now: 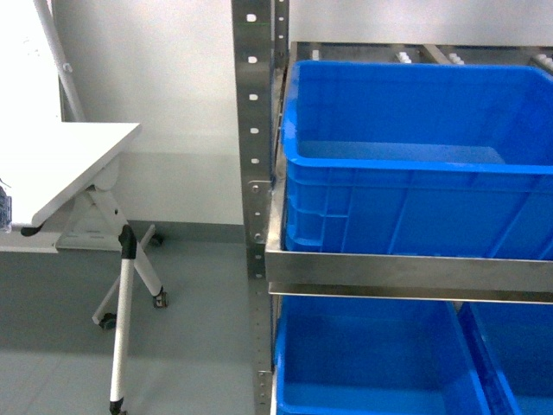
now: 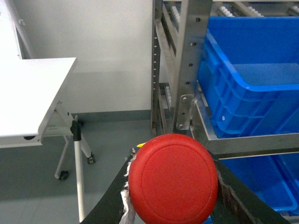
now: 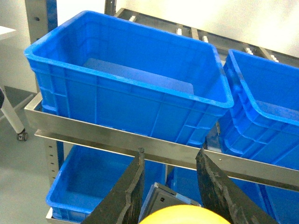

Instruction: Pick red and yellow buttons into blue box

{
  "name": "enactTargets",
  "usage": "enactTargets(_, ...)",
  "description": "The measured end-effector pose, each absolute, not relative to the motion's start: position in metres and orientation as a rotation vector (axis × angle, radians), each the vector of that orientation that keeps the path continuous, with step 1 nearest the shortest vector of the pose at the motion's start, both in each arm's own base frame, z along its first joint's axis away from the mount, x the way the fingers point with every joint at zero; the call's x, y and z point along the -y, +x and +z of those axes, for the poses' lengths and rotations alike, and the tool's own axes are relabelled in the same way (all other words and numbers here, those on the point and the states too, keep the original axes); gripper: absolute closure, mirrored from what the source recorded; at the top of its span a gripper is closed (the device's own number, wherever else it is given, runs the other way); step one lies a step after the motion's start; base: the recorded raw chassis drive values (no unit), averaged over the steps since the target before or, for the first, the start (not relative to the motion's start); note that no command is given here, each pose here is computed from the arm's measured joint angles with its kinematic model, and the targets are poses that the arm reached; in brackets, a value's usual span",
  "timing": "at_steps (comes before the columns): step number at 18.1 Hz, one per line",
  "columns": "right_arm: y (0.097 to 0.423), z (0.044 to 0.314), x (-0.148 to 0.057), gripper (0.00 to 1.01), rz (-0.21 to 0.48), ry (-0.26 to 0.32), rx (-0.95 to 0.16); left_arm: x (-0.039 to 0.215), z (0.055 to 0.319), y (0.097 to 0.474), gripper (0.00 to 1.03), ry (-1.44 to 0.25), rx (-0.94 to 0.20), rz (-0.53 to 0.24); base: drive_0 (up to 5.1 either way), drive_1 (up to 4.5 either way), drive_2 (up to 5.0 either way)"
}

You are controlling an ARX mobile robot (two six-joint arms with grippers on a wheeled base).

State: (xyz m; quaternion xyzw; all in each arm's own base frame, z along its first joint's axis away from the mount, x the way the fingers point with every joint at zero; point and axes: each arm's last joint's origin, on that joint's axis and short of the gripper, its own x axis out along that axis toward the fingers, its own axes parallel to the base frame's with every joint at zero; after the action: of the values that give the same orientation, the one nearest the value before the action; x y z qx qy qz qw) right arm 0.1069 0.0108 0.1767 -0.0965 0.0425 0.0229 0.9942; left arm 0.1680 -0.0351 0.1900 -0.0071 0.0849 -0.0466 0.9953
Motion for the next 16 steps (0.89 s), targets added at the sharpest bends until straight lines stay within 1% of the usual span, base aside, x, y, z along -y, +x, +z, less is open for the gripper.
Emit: enactTargets(16, 0.1070, 0.1766, -0.0108, 0.71, 0.046, -0.193, -0.086, 0.0351, 0.1902, 0.1679, 0.71, -0.014, -0.169, -0.093, 4.9, -2.43, -2.4)
